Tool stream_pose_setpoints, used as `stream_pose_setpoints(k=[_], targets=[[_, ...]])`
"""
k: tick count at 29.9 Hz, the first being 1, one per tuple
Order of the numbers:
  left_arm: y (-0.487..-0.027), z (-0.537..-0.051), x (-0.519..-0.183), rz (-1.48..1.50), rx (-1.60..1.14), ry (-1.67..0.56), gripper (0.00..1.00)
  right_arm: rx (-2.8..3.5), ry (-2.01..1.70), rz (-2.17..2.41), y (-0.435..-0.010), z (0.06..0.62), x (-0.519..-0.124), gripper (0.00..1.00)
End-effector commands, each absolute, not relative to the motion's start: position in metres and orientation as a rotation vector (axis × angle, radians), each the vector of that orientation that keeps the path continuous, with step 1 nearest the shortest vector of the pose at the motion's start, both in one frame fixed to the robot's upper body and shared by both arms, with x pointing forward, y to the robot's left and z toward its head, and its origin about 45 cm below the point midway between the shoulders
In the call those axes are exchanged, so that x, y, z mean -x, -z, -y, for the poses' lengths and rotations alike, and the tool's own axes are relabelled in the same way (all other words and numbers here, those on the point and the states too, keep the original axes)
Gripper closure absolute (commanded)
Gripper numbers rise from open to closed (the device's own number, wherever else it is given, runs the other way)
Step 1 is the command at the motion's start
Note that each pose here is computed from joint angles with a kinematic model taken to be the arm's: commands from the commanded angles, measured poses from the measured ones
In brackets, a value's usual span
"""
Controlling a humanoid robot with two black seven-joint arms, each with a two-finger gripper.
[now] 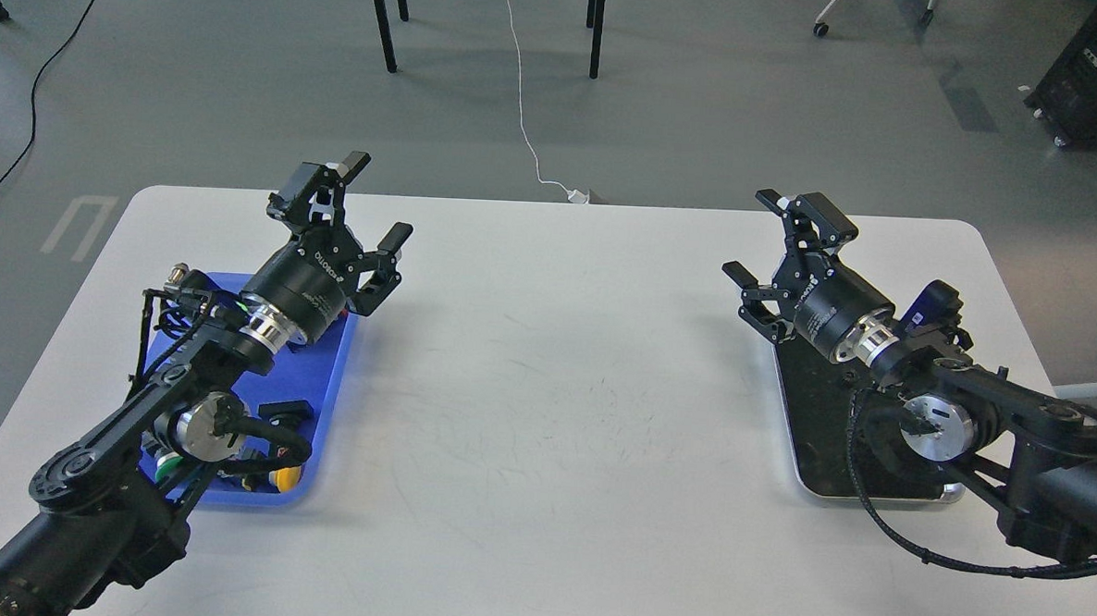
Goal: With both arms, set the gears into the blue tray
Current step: 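Move the right gripper over the black metal tray, then lower the right gripper and grasp a small black part in the tray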
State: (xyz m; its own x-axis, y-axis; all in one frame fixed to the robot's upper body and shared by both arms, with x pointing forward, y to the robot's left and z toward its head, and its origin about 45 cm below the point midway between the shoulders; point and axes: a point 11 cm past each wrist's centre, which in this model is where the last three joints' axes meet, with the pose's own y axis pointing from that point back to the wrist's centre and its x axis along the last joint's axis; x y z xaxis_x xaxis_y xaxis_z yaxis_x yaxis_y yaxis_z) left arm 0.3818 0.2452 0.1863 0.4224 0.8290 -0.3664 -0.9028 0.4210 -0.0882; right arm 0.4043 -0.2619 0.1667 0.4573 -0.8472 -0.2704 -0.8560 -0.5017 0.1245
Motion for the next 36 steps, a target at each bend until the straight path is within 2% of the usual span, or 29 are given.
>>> stream_pose_setpoints(k=[1, 5, 8, 15, 19, 22, 28, 36], targets=[[-0.188, -0.248, -0.382, -0.274, 0.288, -1.104, 0.02, 2.663, -0.440, -1.560, -0.173, 0.270, -0.406, 0.01], [-0.193, -0.245, -0.382, -0.262, 0.305, -1.087, 0.02, 2.831, -0.312, -1.468, -0.192, 0.283, -0.406, 0.01], [-0.195, -0.244, -0.382, -0.252, 0.320, -1.081, 0.02, 3.113, -0.079, -1.319, -0.212, 0.290, -0.402, 0.01], [-0.201, -0.245, -0.380, -0.234, 0.330, -1.072, 0.02, 3.732, 0.877, -0.826, -0.250, 0.319, -0.396, 0.01], [-0.204, -0.245, -0.379, -0.225, 0.333, -1.067, 0.02, 3.943, 1.452, -0.371, -0.256, 0.346, -0.393, 0.01], [-0.208, -0.244, -0.379, -0.220, 0.339, -1.059, 0.02, 4.032, 1.721, -0.014, -0.251, 0.368, -0.388, 0.01], [-0.208, -0.241, -0.378, -0.222, 0.342, -1.053, 0.02, 4.139, 1.877, 0.428, -0.229, 0.404, -0.379, 0.03], [-0.209, -0.239, -0.376, -0.222, 0.344, -1.049, 0.02, 3.969, 2.163, 0.580, -0.205, 0.386, -0.396, 0.07]])
